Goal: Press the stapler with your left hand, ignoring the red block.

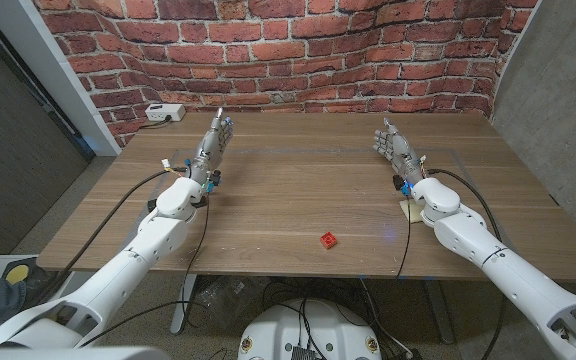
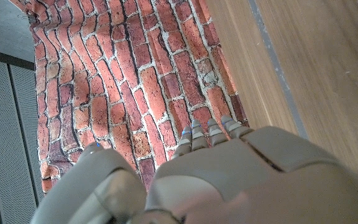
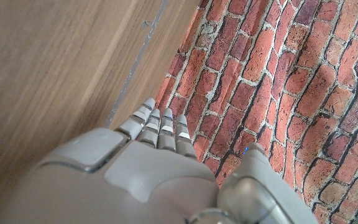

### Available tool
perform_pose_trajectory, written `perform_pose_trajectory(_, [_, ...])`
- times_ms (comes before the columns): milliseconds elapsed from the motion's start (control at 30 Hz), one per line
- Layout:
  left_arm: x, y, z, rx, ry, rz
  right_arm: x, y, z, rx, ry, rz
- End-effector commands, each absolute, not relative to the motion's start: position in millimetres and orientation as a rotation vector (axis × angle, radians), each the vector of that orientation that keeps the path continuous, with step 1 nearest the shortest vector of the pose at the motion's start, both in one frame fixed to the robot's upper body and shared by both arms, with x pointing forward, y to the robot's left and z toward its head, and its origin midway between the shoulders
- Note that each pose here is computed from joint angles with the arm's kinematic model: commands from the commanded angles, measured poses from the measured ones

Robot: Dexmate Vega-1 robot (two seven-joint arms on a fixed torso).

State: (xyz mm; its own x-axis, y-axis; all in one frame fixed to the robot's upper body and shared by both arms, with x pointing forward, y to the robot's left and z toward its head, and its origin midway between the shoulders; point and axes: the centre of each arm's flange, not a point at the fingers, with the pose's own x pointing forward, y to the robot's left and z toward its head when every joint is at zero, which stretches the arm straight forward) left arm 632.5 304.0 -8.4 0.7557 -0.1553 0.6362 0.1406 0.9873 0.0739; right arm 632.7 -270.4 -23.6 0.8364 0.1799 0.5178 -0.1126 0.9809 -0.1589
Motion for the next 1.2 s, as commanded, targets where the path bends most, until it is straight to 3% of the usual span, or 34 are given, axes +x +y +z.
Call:
perform_pose_trajectory(33, [628.2,320.1,-10.3,0.005,-0.732,-0.144,622.8,-260.6,-21.5,-0.159,-0.571,0.140])
perform_pose_trajectory(667, [623.2,344.7,-13.4,0.099,-0.736,-0.172,614.9,-252.3,-8.4,-0.185,-0.601,0.152])
perform_pose_trajectory(1200, [593.8,366.6,-25.9,0.123,-0.749,-0.123,620.7,-249.1,-4.1,-0.206,-0.573,0.168])
